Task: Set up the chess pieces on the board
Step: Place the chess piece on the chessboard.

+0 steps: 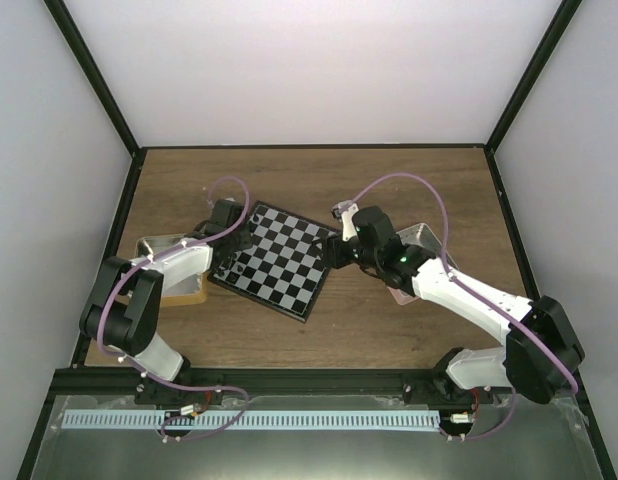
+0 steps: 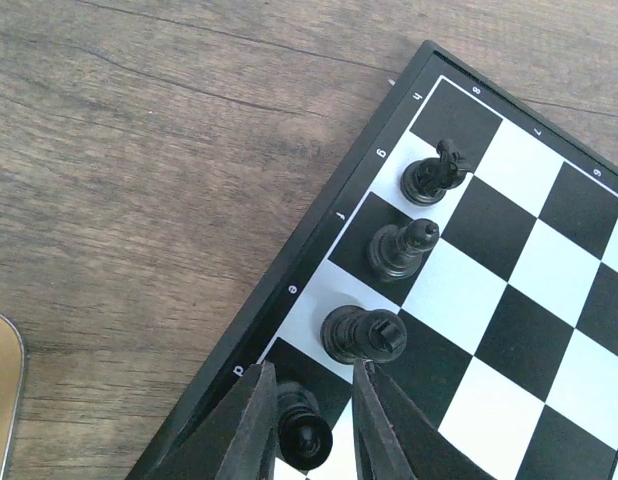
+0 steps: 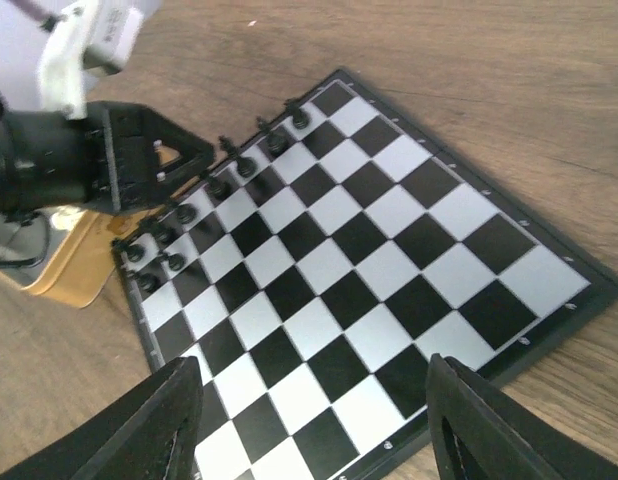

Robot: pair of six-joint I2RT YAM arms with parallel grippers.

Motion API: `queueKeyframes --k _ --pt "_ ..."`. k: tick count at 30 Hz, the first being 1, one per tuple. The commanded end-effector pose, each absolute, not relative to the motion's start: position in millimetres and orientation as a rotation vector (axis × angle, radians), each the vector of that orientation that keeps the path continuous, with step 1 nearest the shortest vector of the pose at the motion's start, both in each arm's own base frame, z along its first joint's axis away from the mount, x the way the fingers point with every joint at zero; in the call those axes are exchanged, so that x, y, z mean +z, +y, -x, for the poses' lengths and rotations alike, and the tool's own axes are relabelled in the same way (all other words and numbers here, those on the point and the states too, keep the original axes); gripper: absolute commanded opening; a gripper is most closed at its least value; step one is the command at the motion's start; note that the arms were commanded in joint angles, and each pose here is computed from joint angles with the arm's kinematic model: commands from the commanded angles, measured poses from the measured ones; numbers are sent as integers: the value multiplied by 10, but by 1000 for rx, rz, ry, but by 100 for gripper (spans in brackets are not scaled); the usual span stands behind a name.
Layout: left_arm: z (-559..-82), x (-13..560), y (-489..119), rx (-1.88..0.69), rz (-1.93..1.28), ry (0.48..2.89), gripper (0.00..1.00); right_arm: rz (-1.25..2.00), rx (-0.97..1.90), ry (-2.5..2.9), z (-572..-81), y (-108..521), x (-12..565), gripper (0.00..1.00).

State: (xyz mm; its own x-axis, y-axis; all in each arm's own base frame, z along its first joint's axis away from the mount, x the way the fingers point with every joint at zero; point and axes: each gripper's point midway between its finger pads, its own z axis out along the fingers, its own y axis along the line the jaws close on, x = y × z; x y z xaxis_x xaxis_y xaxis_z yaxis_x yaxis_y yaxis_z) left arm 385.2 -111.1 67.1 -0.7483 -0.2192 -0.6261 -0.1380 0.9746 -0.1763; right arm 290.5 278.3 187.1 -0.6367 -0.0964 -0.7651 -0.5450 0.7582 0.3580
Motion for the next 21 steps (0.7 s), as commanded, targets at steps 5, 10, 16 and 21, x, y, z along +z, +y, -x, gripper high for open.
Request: queueKeyframes --k 5,10,16,21 --pt "-3923 1072 -1096 -183 285 2344 38 93 426 2170 -3233 2181 1921 65" --pt "-3917 1443 -1117 -256 325 2277 43 -121 328 2255 -3288 1876 1719 68" --pt "-3841 1974 -1156 -345 286 2174 47 -400 288 2387 -3378 1512 1291 72" --pt "-3726 2339 -1187 -399 206 2098 50 -546 223 2436 -3406 1159 1032 62"
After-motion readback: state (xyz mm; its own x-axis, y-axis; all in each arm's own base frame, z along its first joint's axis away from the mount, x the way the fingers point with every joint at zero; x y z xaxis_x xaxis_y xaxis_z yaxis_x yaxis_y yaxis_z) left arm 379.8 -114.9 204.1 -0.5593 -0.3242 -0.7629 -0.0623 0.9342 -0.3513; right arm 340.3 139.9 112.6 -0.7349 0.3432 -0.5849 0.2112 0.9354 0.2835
